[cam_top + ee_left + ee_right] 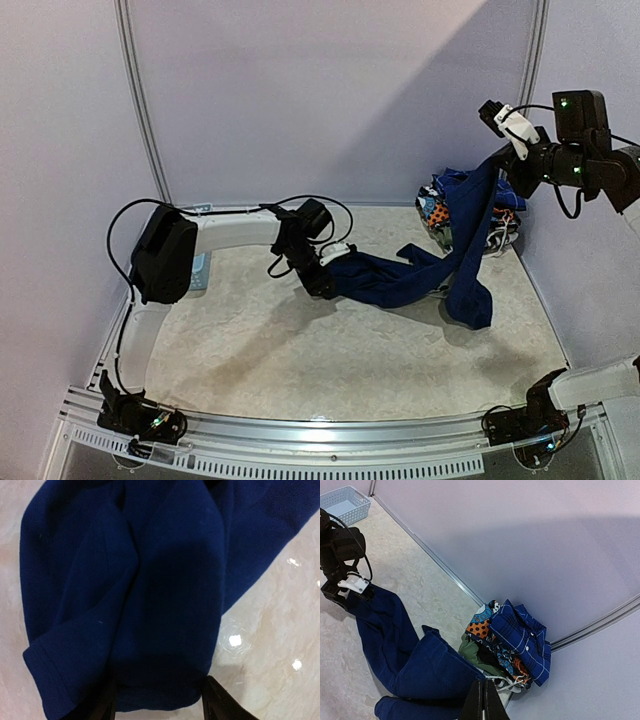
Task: Fold and stack the mixed laundry pile
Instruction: Pick up the crumpled T-shirt from the center of the board.
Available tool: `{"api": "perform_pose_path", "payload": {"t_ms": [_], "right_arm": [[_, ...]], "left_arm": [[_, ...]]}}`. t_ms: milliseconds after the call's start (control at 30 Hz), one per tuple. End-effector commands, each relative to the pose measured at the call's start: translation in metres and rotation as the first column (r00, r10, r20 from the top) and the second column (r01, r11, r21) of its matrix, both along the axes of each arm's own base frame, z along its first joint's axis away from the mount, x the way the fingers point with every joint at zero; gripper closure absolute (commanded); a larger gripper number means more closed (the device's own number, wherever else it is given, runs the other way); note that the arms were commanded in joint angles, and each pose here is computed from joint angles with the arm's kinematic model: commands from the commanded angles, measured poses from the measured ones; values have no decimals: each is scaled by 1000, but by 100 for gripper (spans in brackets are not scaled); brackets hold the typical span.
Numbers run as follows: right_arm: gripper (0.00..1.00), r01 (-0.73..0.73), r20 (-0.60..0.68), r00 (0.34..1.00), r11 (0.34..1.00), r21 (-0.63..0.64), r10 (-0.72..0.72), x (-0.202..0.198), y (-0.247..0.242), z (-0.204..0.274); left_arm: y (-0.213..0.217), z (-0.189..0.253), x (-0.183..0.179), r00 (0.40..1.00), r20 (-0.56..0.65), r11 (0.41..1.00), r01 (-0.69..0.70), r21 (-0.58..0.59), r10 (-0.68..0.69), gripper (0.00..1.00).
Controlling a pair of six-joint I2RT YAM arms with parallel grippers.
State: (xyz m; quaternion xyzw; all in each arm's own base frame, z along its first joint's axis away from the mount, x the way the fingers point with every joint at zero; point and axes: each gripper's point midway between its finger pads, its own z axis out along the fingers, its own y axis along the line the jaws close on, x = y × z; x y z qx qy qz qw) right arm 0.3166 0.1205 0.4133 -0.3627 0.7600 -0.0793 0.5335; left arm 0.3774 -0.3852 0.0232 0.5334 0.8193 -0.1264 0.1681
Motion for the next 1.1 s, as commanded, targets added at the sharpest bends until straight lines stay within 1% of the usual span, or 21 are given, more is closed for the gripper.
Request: {"api": "perform_pose_path", "payload": {"t_ms": [0, 33, 67, 133, 167, 200, 267, 367, 533, 633, 700, 800, 867, 933, 1000, 1067], "right_arm": [[100, 0, 7, 1000, 999, 37, 0, 2, 1, 0], [100, 3, 0, 1000, 999, 34, -3, 4, 1, -3], [100, 4, -3, 1000, 999, 34, -4, 5, 1, -5], [100, 8, -5, 1000, 999, 33, -7, 8, 1, -8], [100, 12, -2, 1000, 999, 34, -11, 10, 0, -9], [100, 15, -1, 1000, 999, 35, -15, 11, -1, -9], [100, 23, 2, 1000, 999, 38, -23, 15, -3, -10], [100, 44, 20, 999, 998, 54, -45, 18, -10, -5], [100, 89, 62, 993, 989, 116, -97, 14, -29, 19], [100, 103, 83, 990, 986, 132, -115, 8, -35, 32], [100, 106, 97, 988, 984, 144, -121, 3, -38, 40], [100, 108, 112, 986, 981, 161, -127, -5, -40, 50], [100, 105, 113, 986, 981, 165, -125, -10, -41, 53], [100, 109, 102, 987, 981, 159, -126, -11, -42, 48], [100, 119, 92, 987, 982, 149, -134, -8, -42, 40], [100, 130, 87, 986, 981, 144, -143, -4, -43, 34]], "left_arm": [[-9, -8, -6, 1000, -19, 1000, 4, 13, -4, 44], [-10, -8, -7, 1000, -24, 1000, 9, 11, -9, 47], [-11, -8, -9, 999, -29, 1000, 15, 8, -15, 56], [-11, -8, -12, 999, -51, 1000, 19, 13, -19, 79], [-10, -5, -12, 999, -54, 1000, 12, 18, -11, 96], [-7, 0, -11, 998, -55, 1000, -9, 29, 11, 100], [-3, 25, -12, 997, -58, 999, -42, 16, 43, 100], [7, 85, -22, 997, -8, 995, -81, -64, 81, 100], [43, 192, -51, 984, 78, 966, -141, -218, 161, 100], [65, 240, -73, 974, 93, 940, -170, -294, 206, 100], [78, 262, -87, 969, 87, 923, -190, -334, 231, 100], [90, 281, -114, 975, 43, 904, -185, -385, 218, 100], [97, 285, -135, 982, 0, 899, -174, -401, 190, 100], [109, 277, -146, 977, -30, 898, -208, -387, 213, 99], [121, 263, -150, 965, -71, 890, -259, -375, 251, 96], [134, 246, -143, 942, -105, 872, -334, -357, 318, 94]]}}
